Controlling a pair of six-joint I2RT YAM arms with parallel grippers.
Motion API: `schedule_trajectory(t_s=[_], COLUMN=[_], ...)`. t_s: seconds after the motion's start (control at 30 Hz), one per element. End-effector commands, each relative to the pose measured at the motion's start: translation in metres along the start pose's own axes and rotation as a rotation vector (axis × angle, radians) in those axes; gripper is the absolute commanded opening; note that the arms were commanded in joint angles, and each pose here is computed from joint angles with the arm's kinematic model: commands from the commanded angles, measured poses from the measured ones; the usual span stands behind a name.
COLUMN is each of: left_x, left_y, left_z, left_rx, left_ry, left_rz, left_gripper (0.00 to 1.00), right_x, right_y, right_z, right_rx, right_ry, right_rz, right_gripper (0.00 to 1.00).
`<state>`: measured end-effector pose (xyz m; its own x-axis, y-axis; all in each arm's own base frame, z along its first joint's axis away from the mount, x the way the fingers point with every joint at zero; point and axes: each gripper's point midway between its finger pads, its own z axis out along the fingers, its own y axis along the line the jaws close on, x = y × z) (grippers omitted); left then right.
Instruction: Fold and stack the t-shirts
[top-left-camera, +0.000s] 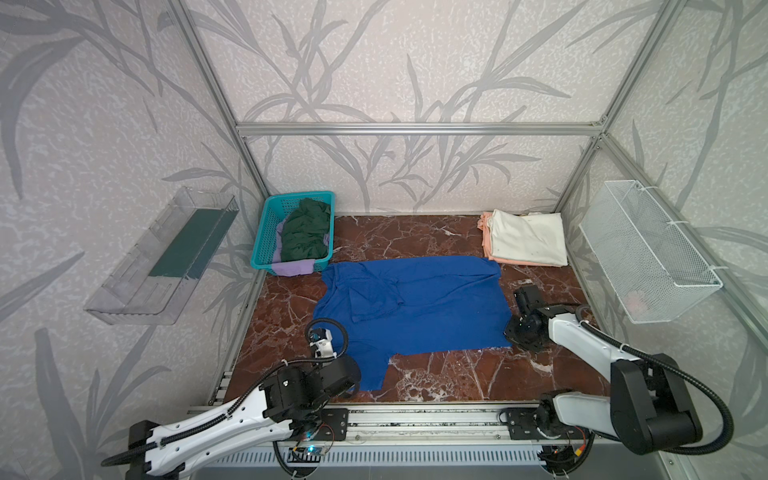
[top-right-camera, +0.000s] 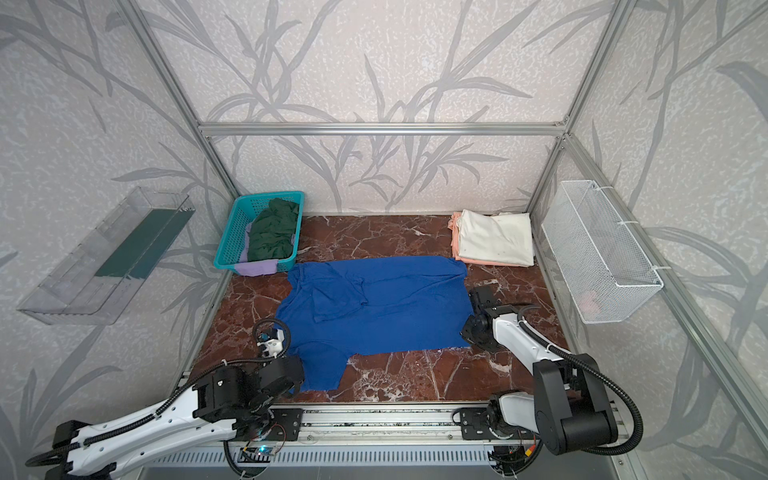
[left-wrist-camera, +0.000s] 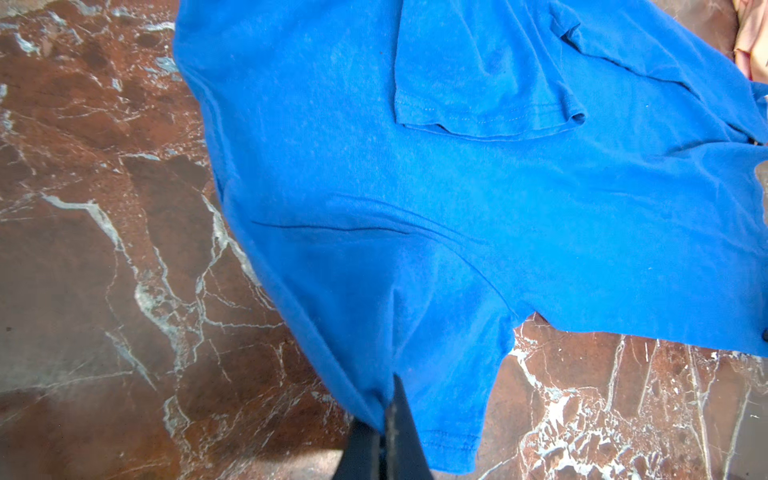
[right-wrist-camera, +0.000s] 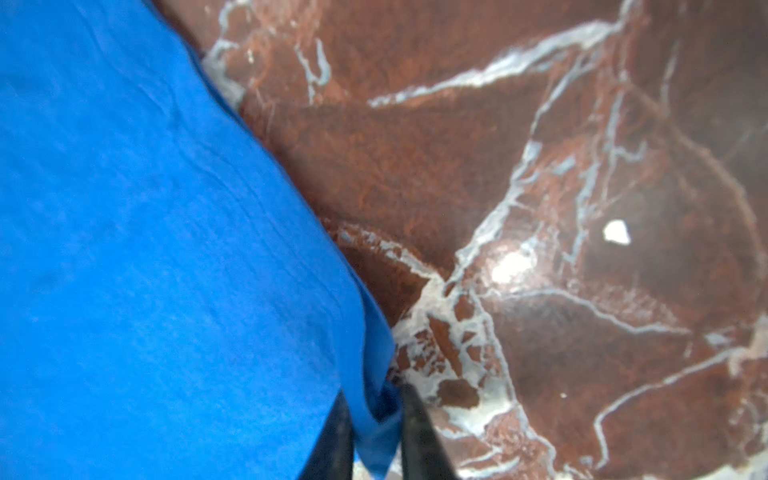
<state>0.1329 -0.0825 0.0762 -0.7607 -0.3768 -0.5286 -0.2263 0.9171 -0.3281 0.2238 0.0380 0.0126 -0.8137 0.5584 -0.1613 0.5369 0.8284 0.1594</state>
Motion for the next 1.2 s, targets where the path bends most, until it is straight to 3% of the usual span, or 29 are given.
schedule_trajectory(t_s=[0.0, 0.33, 0.57, 0.97, 1.17], left_x=[-0.003, -0.012, -0.030, -0.061, -0.064], left_y=[0.037, 0.024, 0.013, -0.004, -0.019], left_z=[-0.004, -0.016, -0.030, -0.039, -0.032], left_rx=[-0.145, -0.110, -0.082, -0.063, -0.066], left_ry=[-0.020, -0.021, -0.073, -0.206, -0.154], left_rz=[0.080, 0.054, 0.065, 0.097, 0.120], left_gripper=[0.00, 0.00, 0.00, 0.00, 0.00], right_x=[0.018, 0.041, 0.053, 0.030, 0.015], right_y=[-0.012, -0.024, -0.035, -0.011, 0.006], right_z=[0.011, -0.015, -0.038, -0.052, -0.055], right_rx=[0.039, 0.009, -0.066, -0.102, -0.089], right_ry=[0.072, 0.067, -0.004, -0.034, -0.016], right_rz=[0.010, 0.008, 0.003, -0.064, -0.106], right_gripper=[0.00, 0.00, 0.00, 0.00, 0.00])
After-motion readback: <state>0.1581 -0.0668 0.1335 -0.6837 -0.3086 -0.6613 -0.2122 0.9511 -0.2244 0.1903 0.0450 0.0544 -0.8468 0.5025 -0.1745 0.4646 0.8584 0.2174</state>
